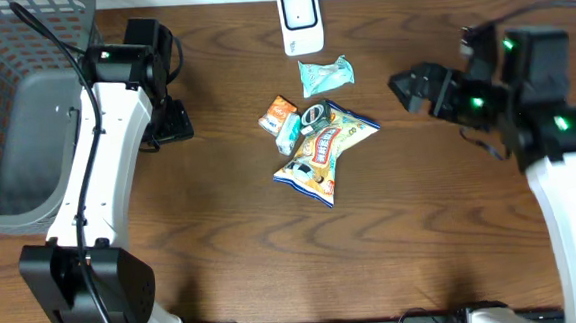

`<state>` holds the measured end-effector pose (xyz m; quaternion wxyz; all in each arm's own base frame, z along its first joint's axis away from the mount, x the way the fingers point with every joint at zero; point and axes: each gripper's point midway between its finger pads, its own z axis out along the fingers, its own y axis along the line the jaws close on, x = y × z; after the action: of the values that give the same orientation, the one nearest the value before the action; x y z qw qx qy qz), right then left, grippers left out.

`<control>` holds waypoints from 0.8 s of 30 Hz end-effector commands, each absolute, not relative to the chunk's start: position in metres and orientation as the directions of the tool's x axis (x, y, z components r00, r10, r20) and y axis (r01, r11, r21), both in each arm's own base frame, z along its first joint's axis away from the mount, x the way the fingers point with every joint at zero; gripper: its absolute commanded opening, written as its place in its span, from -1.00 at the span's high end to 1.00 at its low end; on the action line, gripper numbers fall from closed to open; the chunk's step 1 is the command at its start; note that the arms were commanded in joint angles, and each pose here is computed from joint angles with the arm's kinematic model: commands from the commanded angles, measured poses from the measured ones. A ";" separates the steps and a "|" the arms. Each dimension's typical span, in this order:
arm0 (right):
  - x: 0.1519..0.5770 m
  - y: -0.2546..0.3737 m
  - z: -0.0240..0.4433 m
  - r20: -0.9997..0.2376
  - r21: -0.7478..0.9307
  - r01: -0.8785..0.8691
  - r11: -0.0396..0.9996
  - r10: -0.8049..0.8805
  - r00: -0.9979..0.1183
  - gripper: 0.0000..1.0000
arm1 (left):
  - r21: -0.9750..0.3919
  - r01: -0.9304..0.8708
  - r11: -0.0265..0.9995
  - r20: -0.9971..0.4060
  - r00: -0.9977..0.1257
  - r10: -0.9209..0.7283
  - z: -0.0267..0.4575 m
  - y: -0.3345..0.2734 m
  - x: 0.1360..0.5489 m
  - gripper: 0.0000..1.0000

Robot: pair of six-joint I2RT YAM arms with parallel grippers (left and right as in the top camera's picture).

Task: Scan the item barcode

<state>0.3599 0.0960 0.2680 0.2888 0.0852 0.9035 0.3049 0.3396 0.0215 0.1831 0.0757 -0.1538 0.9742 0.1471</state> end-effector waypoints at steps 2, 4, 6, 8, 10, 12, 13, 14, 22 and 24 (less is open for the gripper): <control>0.369 0.120 0.242 -0.336 0.690 -0.024 0.723 0.291 -0.896 -0.85 | 0.286 -0.312 0.906 -0.190 -0.945 -0.266 0.183 0.026 0.338 -0.96; 0.373 0.129 0.222 -0.274 0.698 0.004 0.716 0.272 -0.922 -0.63 | 0.286 -0.312 0.906 -0.190 -0.945 -0.266 0.183 0.026 0.338 -0.96; 0.375 0.141 0.197 -0.224 0.687 0.015 0.727 0.230 -0.947 -0.54 | 0.286 -0.312 0.906 -0.190 -0.945 -0.266 0.183 0.026 0.338 -0.96; 0.372 0.157 0.172 -0.159 0.680 0.028 0.733 0.185 -0.970 -0.46 | 0.286 -0.312 0.906 -0.190 -0.945 -0.266 0.183 0.026 0.338 -0.95; 0.368 0.172 0.150 -0.107 0.669 0.033 0.742 0.140 -0.984 -0.45 | 0.286 -0.312 0.906 -0.190 -0.945 -0.266 0.183 0.026 0.338 -0.96; 0.363 0.186 0.126 -0.049 0.654 0.045 0.755 0.102 -0.994 -0.45 | 0.286 -0.312 0.906 -0.190 -0.945 -0.266 0.183 0.026 0.338 -0.95; 0.360 0.191 0.115 -0.024 0.645 0.052 0.762 0.088 -0.996 -0.47 | 0.286 -0.312 0.906 -0.190 -0.945 -0.266 0.183 0.026 0.338 -0.95; 0.358 0.194 0.095 0.012 0.613 0.069 0.787 0.077 -0.997 -0.47 | 0.286 -0.312 0.906 -0.190 -0.945 -0.266 0.183 0.026 0.338 -0.95; 0.350 0.193 0.016 0.162 0.482 0.174 0.859 0.108 -0.981 -0.41 | 0.286 -0.312 0.906 -0.190 -0.945 -0.266 0.183 0.026 0.338 -0.96; 0.349 0.195 0.003 0.162 0.481 0.144 0.865 0.075 -0.984 -0.16 | 0.286 -0.312 0.906 -0.190 -0.945 -0.266 0.183 0.026 0.338 -0.96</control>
<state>0.3486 0.1914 0.0192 -0.0654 0.0722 0.9582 0.2689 0.3395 0.0215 0.1830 0.0755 -0.1538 0.9742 0.1470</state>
